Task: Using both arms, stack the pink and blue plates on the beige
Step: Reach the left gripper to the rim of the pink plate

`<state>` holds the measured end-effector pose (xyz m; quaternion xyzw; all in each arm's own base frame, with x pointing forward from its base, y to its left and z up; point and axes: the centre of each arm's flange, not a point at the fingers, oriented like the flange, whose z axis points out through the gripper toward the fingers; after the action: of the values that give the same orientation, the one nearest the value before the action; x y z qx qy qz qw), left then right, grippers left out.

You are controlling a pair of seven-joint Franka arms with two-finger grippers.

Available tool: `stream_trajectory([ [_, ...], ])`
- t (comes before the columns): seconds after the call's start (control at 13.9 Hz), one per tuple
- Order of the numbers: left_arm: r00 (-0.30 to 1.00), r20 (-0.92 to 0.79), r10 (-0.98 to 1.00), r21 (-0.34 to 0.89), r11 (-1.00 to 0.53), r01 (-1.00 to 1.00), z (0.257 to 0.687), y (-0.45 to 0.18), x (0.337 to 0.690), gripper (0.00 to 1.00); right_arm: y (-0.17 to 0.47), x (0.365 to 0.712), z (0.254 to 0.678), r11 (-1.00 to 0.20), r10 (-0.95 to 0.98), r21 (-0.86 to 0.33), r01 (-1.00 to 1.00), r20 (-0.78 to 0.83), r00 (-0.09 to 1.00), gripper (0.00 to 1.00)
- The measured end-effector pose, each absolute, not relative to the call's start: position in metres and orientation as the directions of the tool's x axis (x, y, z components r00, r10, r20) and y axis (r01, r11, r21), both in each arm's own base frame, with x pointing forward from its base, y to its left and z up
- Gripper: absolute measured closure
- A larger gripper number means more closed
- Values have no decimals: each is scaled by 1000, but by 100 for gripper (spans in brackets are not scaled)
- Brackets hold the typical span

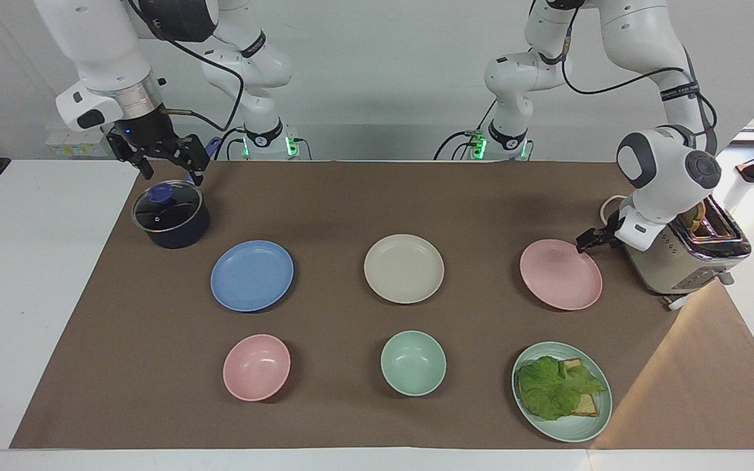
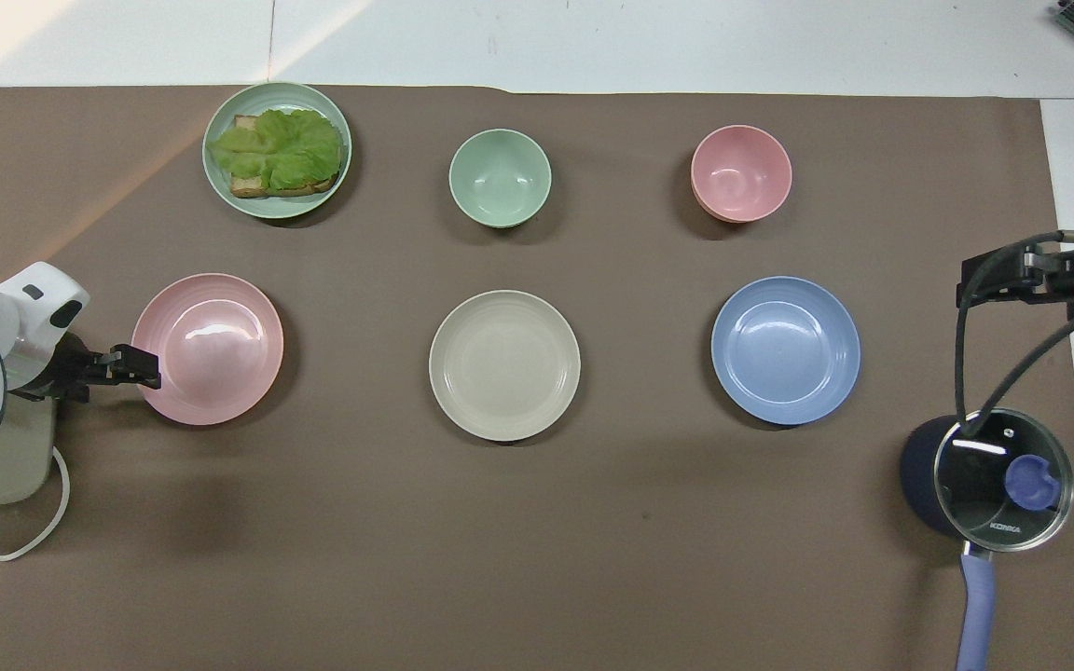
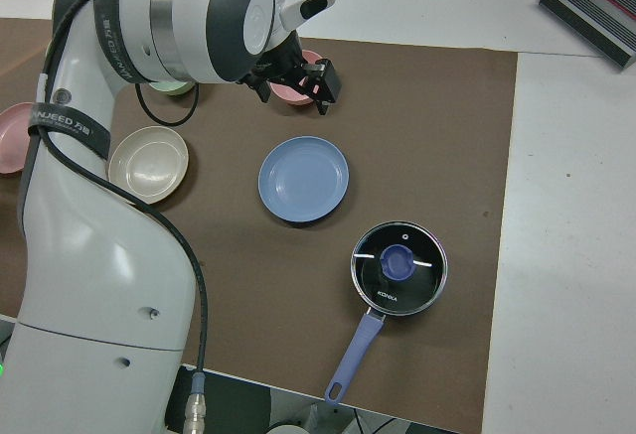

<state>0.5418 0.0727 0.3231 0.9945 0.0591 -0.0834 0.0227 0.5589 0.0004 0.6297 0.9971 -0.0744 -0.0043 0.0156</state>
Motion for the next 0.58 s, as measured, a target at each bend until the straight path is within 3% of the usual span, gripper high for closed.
stream_trajectory([
  [0.29, 977, -175, 124, 33, -991, 132, 316, 71, 543, 4, -1, 559, 630, -988, -150, 32, -150, -6, 989, 0],
  [0.36, 976, -175, 127, 33, -990, 135, 316, 71, 543, 11, -1, 559, 630, -988, -150, 32, -150, -6, 989, 0],
  [0.58, 976, -175, 130, 32, -990, 138, 316, 71, 543, 51, -1, 559, 630, -988, -150, 32, -150, -6, 989, 0],
])
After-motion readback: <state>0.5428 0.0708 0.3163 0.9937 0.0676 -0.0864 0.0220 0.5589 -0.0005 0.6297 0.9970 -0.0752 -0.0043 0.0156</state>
